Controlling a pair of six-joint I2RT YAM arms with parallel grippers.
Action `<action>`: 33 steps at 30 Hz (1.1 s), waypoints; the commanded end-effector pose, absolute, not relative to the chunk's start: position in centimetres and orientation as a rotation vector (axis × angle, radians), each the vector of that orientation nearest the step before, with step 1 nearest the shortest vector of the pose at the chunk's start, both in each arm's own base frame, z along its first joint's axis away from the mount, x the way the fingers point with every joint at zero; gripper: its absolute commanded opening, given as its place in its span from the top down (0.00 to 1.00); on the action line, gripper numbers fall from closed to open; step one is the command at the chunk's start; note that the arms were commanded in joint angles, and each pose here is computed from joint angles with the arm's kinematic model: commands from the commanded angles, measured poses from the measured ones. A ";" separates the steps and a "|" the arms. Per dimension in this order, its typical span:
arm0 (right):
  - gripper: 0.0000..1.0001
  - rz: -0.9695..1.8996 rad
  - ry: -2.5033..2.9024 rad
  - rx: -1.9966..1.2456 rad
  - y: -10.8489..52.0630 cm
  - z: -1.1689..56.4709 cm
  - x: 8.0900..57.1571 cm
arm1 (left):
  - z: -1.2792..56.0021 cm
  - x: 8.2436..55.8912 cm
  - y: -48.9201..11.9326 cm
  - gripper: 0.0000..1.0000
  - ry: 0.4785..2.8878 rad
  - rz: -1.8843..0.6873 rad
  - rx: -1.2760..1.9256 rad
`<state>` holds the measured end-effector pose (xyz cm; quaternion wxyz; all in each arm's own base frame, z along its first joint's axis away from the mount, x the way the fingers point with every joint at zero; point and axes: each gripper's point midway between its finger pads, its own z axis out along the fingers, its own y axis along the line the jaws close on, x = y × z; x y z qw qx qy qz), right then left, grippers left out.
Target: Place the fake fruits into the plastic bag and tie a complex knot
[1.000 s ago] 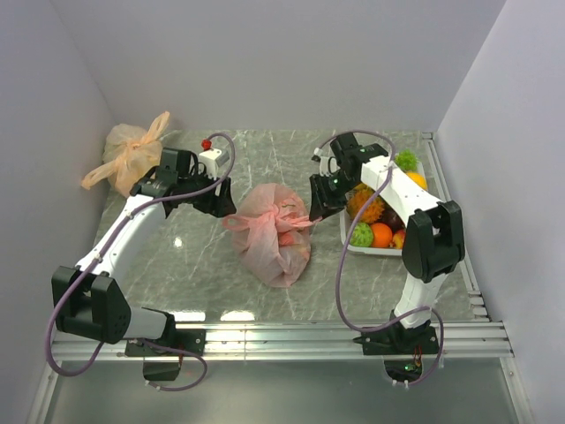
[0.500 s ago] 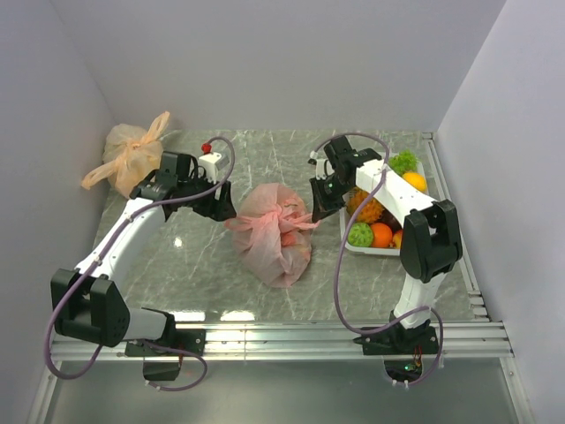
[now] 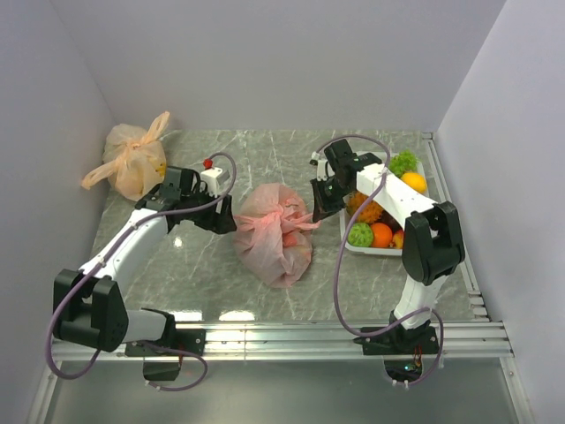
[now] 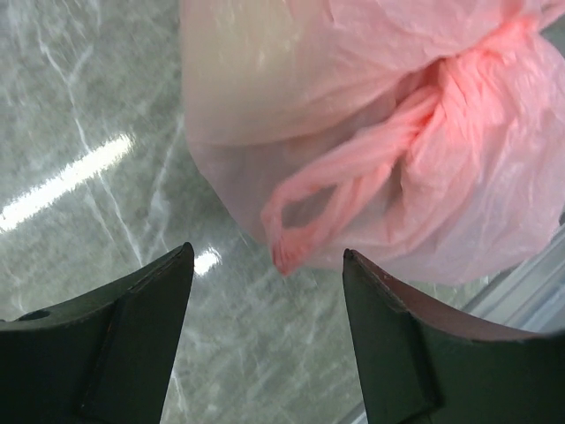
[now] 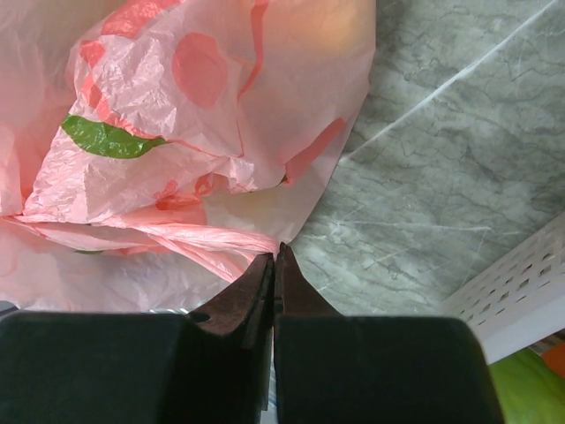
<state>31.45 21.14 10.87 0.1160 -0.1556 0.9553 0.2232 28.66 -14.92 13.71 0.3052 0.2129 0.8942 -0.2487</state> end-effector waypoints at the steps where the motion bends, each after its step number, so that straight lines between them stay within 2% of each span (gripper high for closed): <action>1: 1.00 0.643 2.701 -0.459 21.5 13.2 32.5 | 15.3 31.0 -15.9 0.27 2.279 -0.670 0.550; 7: 1.00 0.626 2.687 -0.443 21.4 13.1 32.8 | 13.8 32.1 -15.9 0.32 2.307 -0.666 0.440; 14: 0.96 0.615 2.620 -0.348 21.4 13.1 33.8 | 12.1 33.6 -16.2 0.44 2.314 -0.653 0.354; 17: 0.96 0.616 2.617 -0.327 21.5 12.6 34.0 | 11.5 33.0 -16.7 0.44 2.331 -0.685 0.374; 22: 0.96 0.594 2.597 -0.321 21.6 12.0 34.4 | 10.7 31.8 -17.6 0.35 2.339 -0.696 0.425; 25: 0.96 0.546 2.575 -0.337 21.4 11.4 34.6 | 9.6 31.5 -17.8 0.34 2.354 -0.638 0.445; 28: 0.96 0.466 2.520 -0.368 21.4 11.2 34.8 | 8.7 32.3 -16.9 0.43 2.365 -0.524 0.416; 30: 0.97 0.430 2.461 -0.396 21.5 11.7 35.2 | 8.1 33.0 -15.7 0.56 2.387 -0.420 0.400; 31: 0.97 0.365 2.435 -0.410 20.9 11.8 35.7 | 8.3 33.4 -15.3 0.65 2.385 -0.381 0.392; 33: 1.00 0.304 2.382 -0.428 20.6 12.3 36.1 | 8.4 33.8 -14.4 0.75 2.387 -0.313 0.391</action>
